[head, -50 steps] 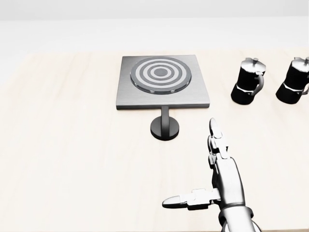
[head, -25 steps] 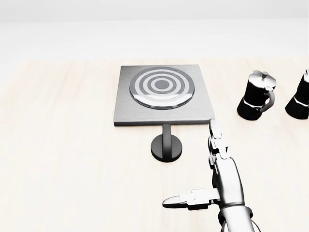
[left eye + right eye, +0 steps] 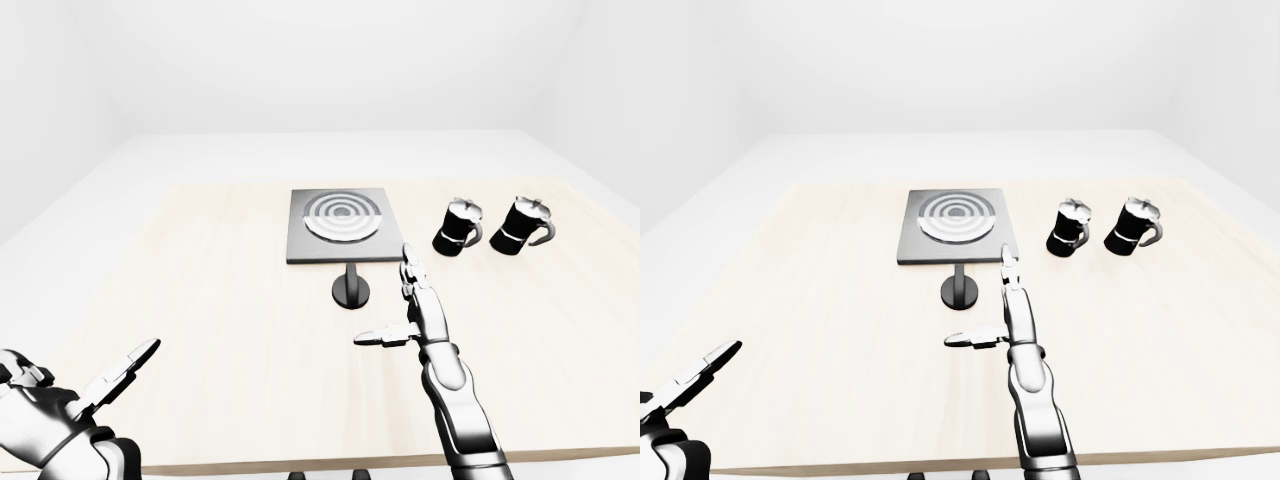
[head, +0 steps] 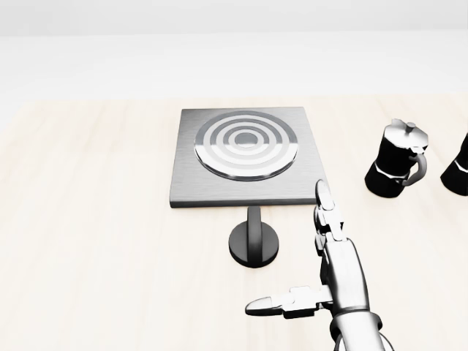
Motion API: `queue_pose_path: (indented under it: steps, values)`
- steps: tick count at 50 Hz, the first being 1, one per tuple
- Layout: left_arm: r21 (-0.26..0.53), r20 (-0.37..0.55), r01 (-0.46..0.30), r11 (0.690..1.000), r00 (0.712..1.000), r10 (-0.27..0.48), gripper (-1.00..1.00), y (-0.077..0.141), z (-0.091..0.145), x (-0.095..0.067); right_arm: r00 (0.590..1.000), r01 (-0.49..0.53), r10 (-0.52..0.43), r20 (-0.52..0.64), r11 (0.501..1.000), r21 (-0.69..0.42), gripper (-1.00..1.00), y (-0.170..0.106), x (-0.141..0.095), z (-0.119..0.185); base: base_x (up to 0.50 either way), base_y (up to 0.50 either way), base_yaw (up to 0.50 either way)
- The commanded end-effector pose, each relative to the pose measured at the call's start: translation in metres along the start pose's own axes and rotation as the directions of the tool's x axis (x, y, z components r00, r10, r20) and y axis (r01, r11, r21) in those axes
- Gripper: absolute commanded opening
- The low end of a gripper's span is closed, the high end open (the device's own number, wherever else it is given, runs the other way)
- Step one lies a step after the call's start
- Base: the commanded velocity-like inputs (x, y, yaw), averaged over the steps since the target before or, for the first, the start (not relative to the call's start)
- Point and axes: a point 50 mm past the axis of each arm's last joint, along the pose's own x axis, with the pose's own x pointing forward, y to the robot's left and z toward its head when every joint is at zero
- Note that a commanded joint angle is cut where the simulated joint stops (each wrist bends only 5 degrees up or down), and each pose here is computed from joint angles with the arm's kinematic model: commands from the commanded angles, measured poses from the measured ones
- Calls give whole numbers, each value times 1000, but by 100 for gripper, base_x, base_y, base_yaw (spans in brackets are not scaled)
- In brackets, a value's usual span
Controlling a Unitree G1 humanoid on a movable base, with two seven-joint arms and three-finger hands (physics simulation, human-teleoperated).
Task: Turn off the stove.
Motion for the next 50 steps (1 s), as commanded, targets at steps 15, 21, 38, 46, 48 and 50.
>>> queue_pose_path:
  steps: [15,21,38,46,48,50]
  values:
    - [10,-13,-2,1000,1000,2,100,0,-4,0,1000,-5,5,-3,1000,-2,100,1,0,-1,18,3,0]
    - [6,1,-2,1000,1000,2,100,0,0,0,1000,-5,5,-3,1000,-3,100,1,0,-1,18,9,0]
    - [2,1,-5,1000,1000,5,100,0,0,1,1000,3,-3,-16,1000,4,100,2,0,-2,11,9,0]
    - [0,-3,-3,1000,1000,3,100,0,-1,1,1000,-4,4,-14,1000,-3,100,3,1,-3,0,0,0]
    - [0,-3,-3,1000,1000,3,100,0,-1,1,1000,-6,6,-16,1000,-5,100,3,0,-2,0,0,0]
    - [4,-10,-3,1000,1000,3,100,-1,-3,1,1000,-10,10,-17,1000,-7,100,4,0,-2,0,0,0]
